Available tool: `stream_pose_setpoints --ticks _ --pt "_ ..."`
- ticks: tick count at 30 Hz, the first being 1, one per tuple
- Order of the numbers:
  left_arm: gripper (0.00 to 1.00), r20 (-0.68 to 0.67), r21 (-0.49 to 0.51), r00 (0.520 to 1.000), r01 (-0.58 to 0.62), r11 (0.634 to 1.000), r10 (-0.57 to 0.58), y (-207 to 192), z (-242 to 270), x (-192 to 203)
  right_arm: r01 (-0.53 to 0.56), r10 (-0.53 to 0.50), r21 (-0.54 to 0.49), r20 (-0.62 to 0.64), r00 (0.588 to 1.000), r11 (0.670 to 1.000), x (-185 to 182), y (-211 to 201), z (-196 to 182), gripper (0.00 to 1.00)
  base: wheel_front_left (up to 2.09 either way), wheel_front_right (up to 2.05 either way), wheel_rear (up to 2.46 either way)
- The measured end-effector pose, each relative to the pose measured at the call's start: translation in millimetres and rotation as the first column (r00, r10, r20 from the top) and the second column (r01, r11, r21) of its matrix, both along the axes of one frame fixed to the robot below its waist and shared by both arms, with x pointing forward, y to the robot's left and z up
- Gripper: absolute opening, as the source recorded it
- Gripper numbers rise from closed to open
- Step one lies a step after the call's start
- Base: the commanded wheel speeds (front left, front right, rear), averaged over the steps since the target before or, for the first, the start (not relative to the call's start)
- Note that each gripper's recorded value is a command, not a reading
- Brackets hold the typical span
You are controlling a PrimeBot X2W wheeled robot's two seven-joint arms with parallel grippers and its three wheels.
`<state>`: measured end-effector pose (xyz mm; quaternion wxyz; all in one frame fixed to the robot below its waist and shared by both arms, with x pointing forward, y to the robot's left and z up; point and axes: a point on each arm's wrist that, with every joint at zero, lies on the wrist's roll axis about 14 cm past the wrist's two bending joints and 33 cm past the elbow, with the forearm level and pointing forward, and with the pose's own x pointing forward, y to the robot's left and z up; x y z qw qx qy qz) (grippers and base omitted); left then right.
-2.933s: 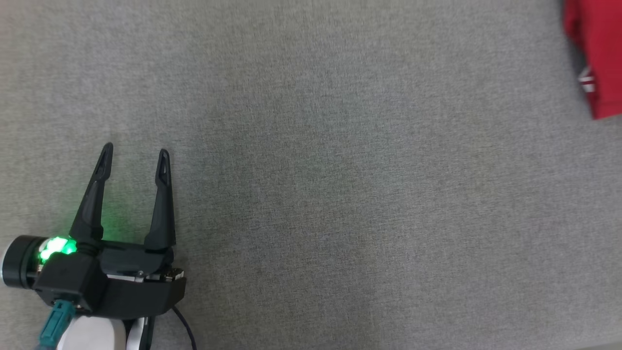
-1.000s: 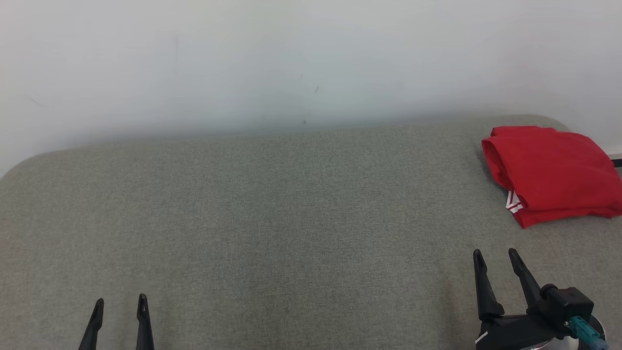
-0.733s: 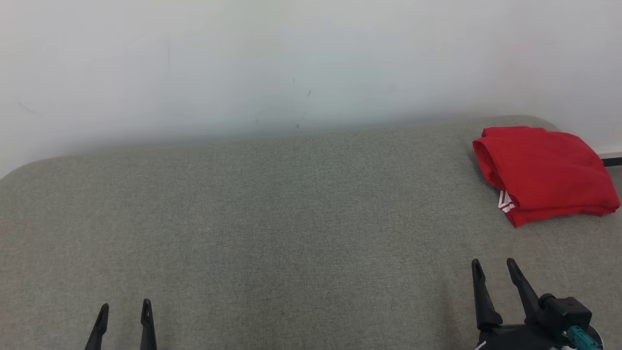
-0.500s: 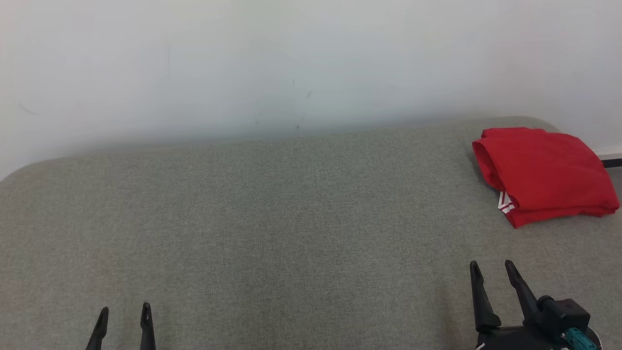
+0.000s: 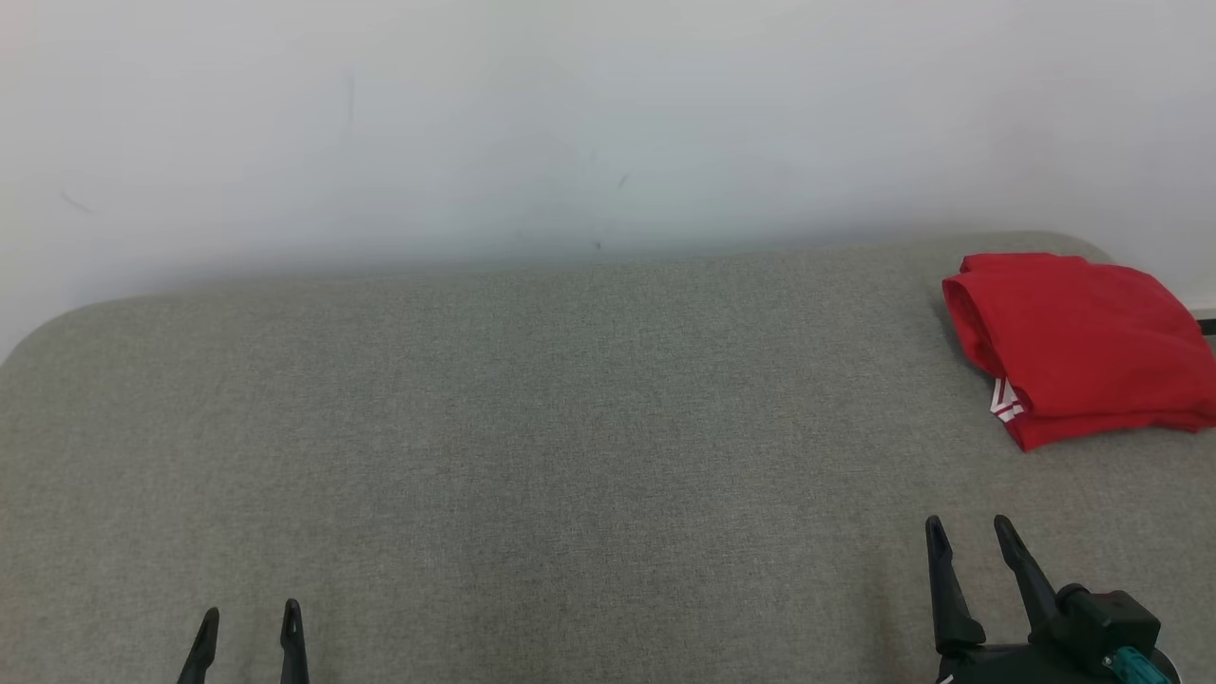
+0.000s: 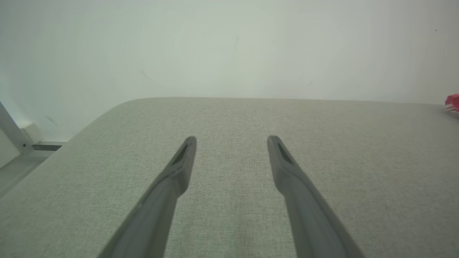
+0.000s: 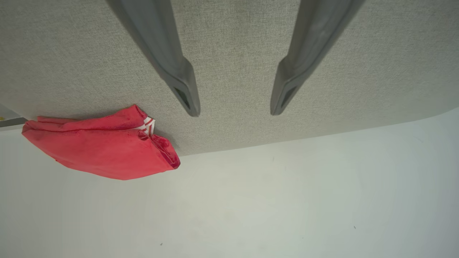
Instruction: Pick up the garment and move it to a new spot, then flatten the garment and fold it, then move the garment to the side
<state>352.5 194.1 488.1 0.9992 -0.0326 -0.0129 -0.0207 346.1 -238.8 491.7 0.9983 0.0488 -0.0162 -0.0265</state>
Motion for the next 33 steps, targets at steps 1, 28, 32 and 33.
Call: stream_pose_setpoints --ticks 1,28,32,33 --pt "1.0 0.0 -0.001 1.0 0.0 1.0 0.0 -0.1 -0.1 0.1 -0.001 0.001 0.0 -0.001 1.0 1.0 -0.1 0.2 -0.3 1.0 0.0 0.0 0.0" --pt "0.0 -0.106 -0.155 0.994 -0.048 0.987 0.032 2.2 -26.1 -4.7 0.035 -0.019 0.153 -0.103 0.995 0.988 -7.4 1.5 -29.4 0.0 0.0 0.0 0.0" --pt "0.0 -0.114 -0.23 0.993 -0.068 0.971 0.043 4.0 -25.7 -3.3 0.051 -0.029 0.224 -0.102 0.994 0.973 -6.0 0.7 -28.6 0.0 0.0 0.0 0.0" --pt "0.0 -0.115 -0.248 0.992 -0.073 0.966 0.045 4.4 -25.3 -2.8 0.055 -0.032 0.24 -0.099 0.995 0.969 -5.4 0.7 -27.8 0.0 0.0 0.0 0.0"
